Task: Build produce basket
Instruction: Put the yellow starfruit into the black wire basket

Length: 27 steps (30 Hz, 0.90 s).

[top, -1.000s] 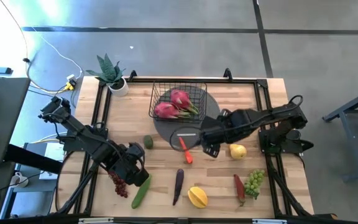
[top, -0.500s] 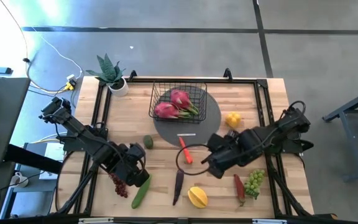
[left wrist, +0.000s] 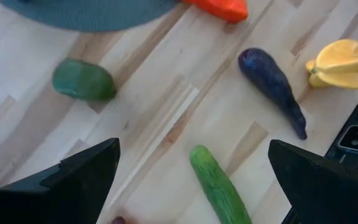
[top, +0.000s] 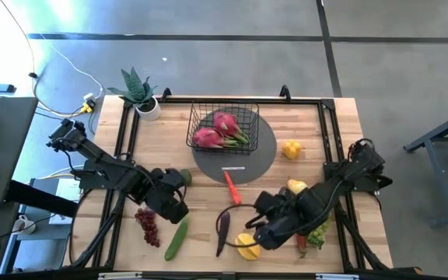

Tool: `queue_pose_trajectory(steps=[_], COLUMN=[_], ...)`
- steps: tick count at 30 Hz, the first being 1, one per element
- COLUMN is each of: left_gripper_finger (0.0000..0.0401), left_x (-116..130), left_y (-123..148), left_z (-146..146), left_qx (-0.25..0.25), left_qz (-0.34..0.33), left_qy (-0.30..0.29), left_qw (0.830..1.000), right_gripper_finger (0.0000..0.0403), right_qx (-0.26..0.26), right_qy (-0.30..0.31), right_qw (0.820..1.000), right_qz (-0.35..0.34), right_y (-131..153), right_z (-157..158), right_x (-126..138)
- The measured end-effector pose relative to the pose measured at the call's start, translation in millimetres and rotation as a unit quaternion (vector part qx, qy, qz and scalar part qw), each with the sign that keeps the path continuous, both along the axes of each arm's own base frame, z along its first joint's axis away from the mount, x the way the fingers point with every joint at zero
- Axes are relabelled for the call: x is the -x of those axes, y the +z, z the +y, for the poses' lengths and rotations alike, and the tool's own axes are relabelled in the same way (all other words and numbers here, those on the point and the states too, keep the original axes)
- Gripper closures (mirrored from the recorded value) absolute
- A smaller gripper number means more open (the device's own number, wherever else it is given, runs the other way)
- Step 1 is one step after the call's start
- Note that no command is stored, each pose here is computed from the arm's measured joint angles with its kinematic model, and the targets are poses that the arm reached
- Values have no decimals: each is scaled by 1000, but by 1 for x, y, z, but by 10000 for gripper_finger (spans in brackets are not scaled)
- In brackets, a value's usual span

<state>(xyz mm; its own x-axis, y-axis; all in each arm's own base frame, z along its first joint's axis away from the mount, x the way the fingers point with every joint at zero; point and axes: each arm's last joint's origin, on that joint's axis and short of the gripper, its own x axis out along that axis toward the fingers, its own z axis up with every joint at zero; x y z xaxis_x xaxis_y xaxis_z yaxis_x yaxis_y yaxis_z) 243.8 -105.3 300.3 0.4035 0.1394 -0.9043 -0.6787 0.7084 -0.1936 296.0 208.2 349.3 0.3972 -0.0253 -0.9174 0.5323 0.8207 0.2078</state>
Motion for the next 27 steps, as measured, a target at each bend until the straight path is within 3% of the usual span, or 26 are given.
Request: queue_pose_trajectory(steps=[14, 20, 27], left_gripper_finger=[1, 1, 1], left_x=[33, 50, 66], left_y=[42, 56, 68], left_z=[27, 34, 41], left_qx=[-2, 8, 19], left_qz=[-72, -106, -139], left_qy=[-50, -53, -51], left_qw=[996, 993, 989], right_gripper_finger=[111, 111, 112], right_qx=[-27, -35, -55], right_qy=[-18, -54, -54], right_qw=[999, 996, 995], right_qz=[35, 62, 66], right_y=[-60, -83, -98], right_z=[34, 40, 49], right_x=[-37, -45, -54])
